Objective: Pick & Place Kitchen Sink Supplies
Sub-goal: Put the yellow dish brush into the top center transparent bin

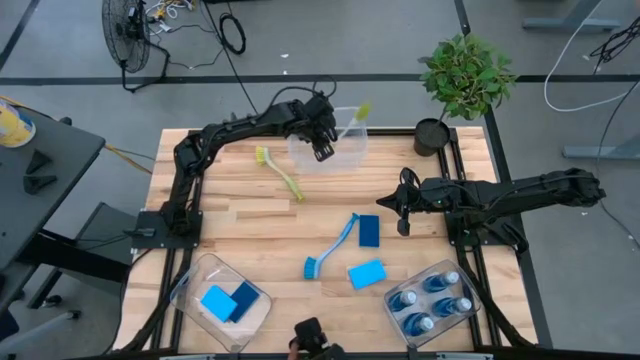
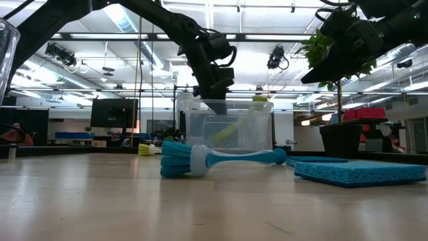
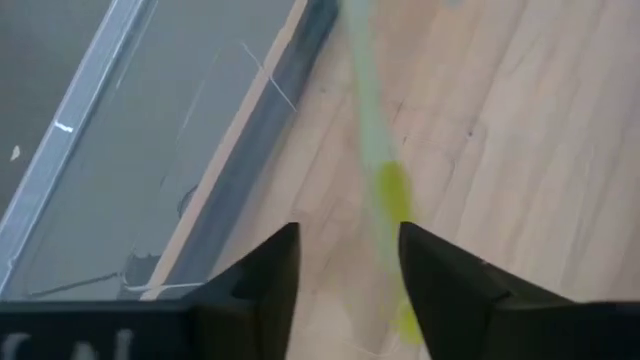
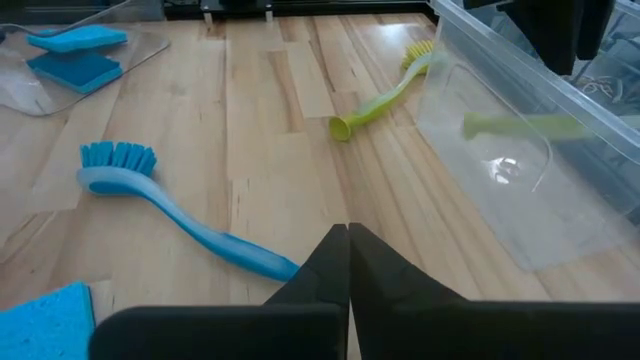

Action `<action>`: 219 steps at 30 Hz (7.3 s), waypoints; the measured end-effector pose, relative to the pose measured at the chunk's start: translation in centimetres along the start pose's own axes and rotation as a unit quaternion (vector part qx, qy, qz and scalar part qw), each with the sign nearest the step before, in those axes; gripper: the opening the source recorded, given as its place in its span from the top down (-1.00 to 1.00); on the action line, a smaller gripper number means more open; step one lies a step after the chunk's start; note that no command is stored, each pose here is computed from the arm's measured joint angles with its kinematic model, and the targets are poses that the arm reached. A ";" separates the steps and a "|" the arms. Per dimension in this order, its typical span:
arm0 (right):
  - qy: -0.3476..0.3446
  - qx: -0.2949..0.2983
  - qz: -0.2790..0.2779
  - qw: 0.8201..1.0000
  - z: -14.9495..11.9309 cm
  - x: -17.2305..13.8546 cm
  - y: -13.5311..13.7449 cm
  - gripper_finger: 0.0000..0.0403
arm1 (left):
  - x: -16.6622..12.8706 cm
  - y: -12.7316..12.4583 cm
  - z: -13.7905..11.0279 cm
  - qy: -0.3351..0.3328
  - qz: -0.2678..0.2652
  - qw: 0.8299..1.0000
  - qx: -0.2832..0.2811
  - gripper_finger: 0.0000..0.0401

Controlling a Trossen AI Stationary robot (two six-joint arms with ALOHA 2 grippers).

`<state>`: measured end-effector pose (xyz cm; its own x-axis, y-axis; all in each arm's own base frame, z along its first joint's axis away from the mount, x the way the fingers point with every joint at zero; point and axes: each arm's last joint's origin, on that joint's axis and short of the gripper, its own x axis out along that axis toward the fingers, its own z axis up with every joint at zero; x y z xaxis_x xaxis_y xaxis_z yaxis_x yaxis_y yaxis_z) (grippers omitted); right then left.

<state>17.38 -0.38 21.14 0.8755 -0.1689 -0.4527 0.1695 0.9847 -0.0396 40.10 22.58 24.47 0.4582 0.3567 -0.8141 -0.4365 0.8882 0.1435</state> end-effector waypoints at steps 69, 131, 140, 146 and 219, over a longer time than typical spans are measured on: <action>0.004 -0.002 0.000 1.000 -0.1 0.0 0.0 0.98 | -7.4 6.5 -11.1 0.245 0.137 0.850 -0.446 -0.19; 0.003 0.014 0.000 1.000 -0.1 0.0 0.0 0.98 | -5.6 -0.3 -17.9 -0.044 0.140 0.651 -0.745 -0.19; 0.003 0.016 0.000 1.000 -0.1 0.0 0.0 0.98 | -3.8 -0.5 -18.2 -0.019 0.142 0.639 -0.756 -0.19; 0.003 0.025 0.000 1.000 -0.1 0.0 0.0 0.98 | -2.4 -0.5 -18.0 -0.030 0.132 0.631 -0.764 -0.19; 0.007 0.037 0.000 0.999 -0.1 0.0 0.0 0.98 | -2.5 0.5 -17.4 -0.071 0.143 0.677 -0.719 0.74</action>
<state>17.31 -0.39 21.02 0.8688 -0.1686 -0.4656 0.2040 0.9786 0.0262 25.25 17.09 16.73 0.2207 0.5697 -0.7917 -0.7786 -0.3860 -0.4948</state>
